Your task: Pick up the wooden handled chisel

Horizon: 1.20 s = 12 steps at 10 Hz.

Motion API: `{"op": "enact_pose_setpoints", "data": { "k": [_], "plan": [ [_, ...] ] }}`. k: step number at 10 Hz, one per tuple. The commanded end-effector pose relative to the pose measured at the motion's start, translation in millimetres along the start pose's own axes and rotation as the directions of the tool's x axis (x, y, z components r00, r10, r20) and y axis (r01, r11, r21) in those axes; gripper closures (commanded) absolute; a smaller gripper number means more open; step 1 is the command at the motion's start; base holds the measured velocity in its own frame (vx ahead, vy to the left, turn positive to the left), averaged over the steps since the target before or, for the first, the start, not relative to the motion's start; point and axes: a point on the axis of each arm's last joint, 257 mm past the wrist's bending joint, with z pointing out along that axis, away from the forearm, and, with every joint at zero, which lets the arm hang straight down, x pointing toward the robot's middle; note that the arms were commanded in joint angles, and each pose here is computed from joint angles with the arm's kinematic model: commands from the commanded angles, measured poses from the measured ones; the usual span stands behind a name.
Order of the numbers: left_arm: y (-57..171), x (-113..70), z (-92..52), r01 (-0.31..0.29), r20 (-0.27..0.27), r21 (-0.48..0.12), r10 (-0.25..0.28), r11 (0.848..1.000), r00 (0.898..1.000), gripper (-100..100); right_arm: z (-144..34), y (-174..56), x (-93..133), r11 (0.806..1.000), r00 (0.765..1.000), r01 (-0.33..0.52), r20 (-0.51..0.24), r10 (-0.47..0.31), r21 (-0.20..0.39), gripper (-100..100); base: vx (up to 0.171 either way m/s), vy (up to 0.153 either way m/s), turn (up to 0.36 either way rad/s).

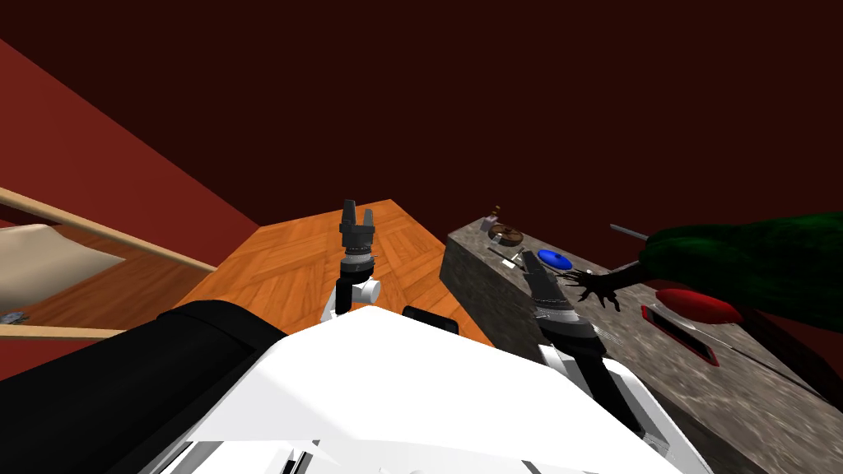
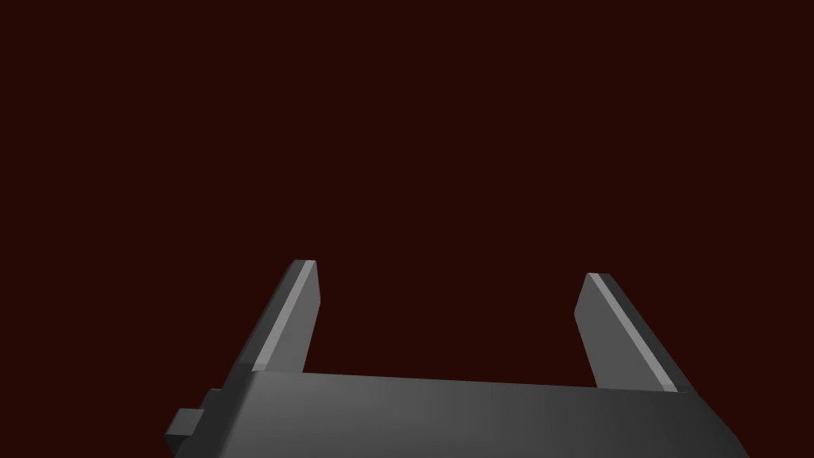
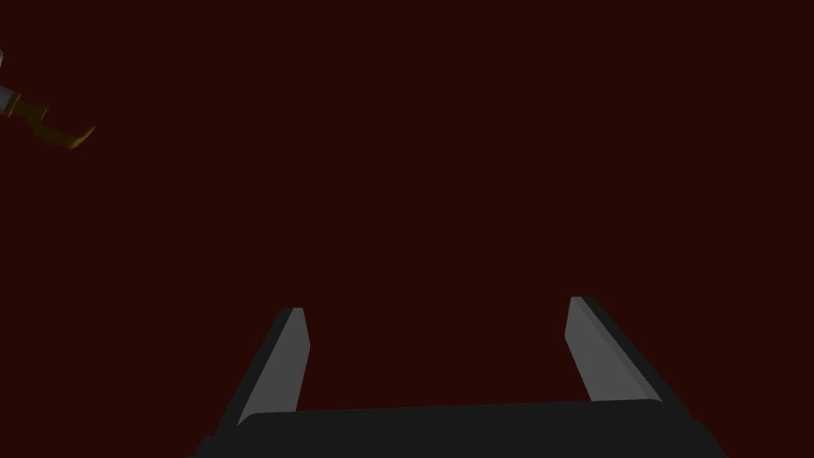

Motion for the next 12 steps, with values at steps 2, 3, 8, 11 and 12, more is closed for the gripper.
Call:
{"op": "enact_pose_setpoints", "data": {
  "k": [2, 3, 8, 11, 12],
  "plan": [
    [0.0, 0.0, 0.0, 0.000, 0.000, 0.000, 0.000, 1.000, 1.000, 0, -12.6, -22.8, 13.8, 0.998, 0.995, 0.053, -0.087, -0.049, 0.045, -100, -0.001, 0.044, 0.040],
    [0.0, 0.0, 0.0, 0.000, 0.000, 0.000, 0.000, 1.000, 1.000, 0, -12.6, -22.6, 14.5, 0.997, 0.993, 0.061, -0.101, -0.057, 0.041, -100, 0.000, 0.036, 0.030],
    [0.0, 0.0, 0.0, 0.000, 0.000, 0.000, 0.000, 1.000, 1.000, 0, -50.3, -73.2, 33.6, 0.978, 0.951, 0.170, -0.282, -0.129, 0.125, -100, 0.011, 0.034, 0.066],
    [0.0, 0.0, 0.0, 0.000, 0.000, 0.000, 0.000, 1.000, 1.000, 0, -66.9, -90.6, 38.2, 0.964, 0.911, 0.229, -0.378, -0.164, 0.133, -100, 0.030, 0.026, 0.070],
    [0.0, 0.0, 0.0, 0.000, 0.000, 0.000, 0.000, 1.000, 1.000, 0, -84.9, -107.8, 41.7, 0.953, 0.889, 0.257, -0.426, -0.168, 0.163, -100, 0.036, 0.025, 0.093]
  ]
}}
